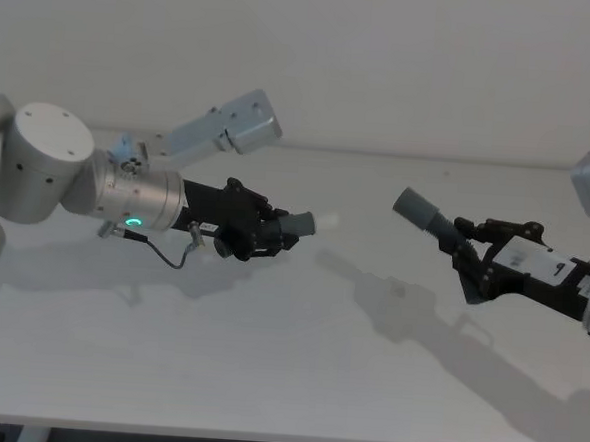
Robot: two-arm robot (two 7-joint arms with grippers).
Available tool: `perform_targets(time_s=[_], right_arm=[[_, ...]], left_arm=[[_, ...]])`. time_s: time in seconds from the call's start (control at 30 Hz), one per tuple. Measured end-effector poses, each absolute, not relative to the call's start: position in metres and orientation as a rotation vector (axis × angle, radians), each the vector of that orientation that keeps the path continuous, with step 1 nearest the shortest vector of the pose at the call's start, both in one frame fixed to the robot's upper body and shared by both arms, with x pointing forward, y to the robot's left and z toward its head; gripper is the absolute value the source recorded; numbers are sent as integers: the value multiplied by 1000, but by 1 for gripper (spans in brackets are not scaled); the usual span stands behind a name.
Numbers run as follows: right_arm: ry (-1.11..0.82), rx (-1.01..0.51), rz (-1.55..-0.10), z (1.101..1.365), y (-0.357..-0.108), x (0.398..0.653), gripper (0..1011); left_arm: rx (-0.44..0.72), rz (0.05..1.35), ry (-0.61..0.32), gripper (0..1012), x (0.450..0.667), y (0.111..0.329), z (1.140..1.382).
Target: Use both hands to pick up one end of the pipe from the table, align the ends, and insert them.
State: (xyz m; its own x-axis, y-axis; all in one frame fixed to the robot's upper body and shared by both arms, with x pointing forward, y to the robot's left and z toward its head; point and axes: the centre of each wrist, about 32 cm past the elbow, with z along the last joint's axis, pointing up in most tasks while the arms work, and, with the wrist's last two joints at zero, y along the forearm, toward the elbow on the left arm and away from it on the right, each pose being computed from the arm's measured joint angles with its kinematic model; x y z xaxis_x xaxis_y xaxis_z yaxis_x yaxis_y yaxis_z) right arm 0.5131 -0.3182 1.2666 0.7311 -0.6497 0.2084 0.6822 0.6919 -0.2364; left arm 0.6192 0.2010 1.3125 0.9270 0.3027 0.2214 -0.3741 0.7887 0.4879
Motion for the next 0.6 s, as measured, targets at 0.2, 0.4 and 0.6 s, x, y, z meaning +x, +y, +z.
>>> perform_targets(time_s=[0.2,0.4,0.6], right_arm=[[-125,-333,-641,1272,-328,516,273],[-129,-358,-537,1277,-336,521,273],[-128,-380,-443,1281,-341,527,273]], left_arm=[[531,307,-155,343,622,208,1315],[513,251,-166,343,625,213,1316],[502,207,-166,343,628,216,1317]])
